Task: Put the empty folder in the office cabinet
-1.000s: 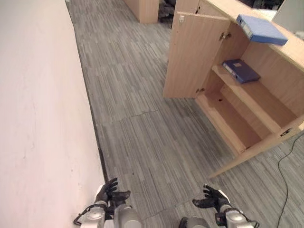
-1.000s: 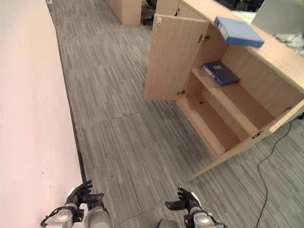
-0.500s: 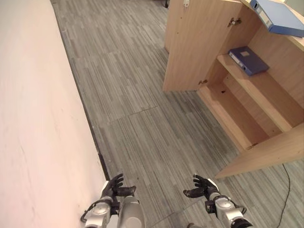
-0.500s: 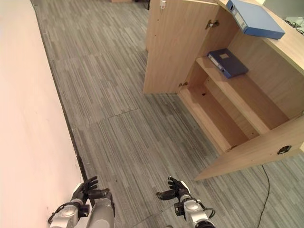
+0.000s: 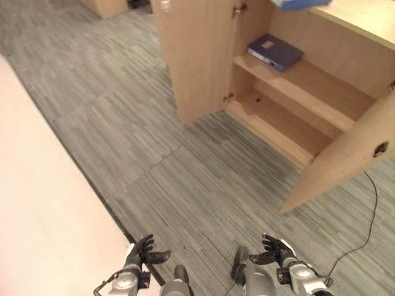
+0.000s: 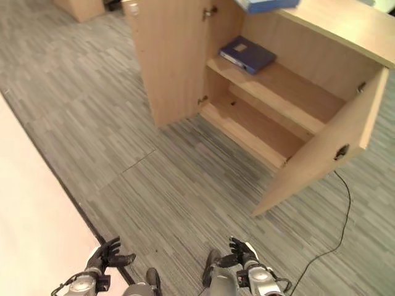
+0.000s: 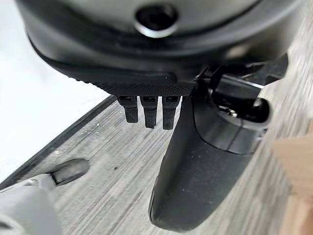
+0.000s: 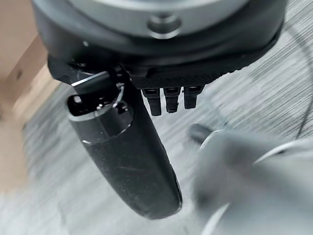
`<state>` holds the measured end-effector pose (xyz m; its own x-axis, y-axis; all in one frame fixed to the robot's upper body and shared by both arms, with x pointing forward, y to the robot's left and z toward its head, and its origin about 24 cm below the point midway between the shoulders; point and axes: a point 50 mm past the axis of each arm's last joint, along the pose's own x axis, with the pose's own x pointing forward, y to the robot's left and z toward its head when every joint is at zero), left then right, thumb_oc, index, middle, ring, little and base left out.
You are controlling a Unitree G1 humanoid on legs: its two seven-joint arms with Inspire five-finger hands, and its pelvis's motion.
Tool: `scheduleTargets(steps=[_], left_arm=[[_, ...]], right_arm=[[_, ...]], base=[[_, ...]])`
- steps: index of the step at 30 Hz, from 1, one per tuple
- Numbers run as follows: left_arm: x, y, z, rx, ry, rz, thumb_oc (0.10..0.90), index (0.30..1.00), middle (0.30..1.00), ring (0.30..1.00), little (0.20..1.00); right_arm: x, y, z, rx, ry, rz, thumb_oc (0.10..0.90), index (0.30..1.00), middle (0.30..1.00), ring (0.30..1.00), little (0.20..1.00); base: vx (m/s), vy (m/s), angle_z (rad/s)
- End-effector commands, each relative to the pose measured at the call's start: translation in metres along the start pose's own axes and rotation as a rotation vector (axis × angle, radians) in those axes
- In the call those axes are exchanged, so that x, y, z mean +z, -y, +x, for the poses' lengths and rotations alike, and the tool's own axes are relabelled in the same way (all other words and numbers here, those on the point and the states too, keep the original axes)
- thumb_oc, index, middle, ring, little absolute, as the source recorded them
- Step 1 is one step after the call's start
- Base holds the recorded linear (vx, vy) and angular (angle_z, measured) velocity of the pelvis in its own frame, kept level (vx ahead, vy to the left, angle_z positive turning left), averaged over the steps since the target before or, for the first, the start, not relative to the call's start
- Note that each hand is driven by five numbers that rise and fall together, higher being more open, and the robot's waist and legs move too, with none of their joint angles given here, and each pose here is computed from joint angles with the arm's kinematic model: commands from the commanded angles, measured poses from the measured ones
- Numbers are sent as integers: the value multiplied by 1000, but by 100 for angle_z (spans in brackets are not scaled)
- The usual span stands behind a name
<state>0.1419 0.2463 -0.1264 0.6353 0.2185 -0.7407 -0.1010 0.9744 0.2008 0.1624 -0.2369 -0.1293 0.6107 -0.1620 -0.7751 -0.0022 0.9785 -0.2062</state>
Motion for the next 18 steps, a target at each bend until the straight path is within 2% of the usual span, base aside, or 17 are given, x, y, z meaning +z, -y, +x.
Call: scheduleTargets(steps=[1, 6, 11, 14, 18], left_arm=[[54, -7, 7, -2, 213, 39, 800, 900, 900, 900, 900], [48, -6, 8, -9, 191, 58, 800, 900, 900, 900, 900], [47, 15, 11, -69, 172, 81, 800, 900, 900, 900, 900], [50, 20, 12, -79, 177, 74, 800, 900, 900, 900, 900], [65, 31, 14, -122, 224, 94, 800, 900, 900, 900, 900]], right_arm=[[26, 28, 2, -87, 95, 36, 800, 900, 900, 900, 900], [9, 38, -2, -121, 38, 84, 800, 900, 900, 900, 900], [-25, 56, -13, -174, -64, 131, 800, 900, 900, 900, 900], [-29, 56, -14, -169, -80, 121, 800, 900, 900, 900, 900], [-26, 57, -13, -164, -63, 103, 800, 900, 900, 900, 900]], base=[[284, -86, -17], [429, -116, 0], [482, -171, 28], [318, -250, 66], [259, -290, 1]])
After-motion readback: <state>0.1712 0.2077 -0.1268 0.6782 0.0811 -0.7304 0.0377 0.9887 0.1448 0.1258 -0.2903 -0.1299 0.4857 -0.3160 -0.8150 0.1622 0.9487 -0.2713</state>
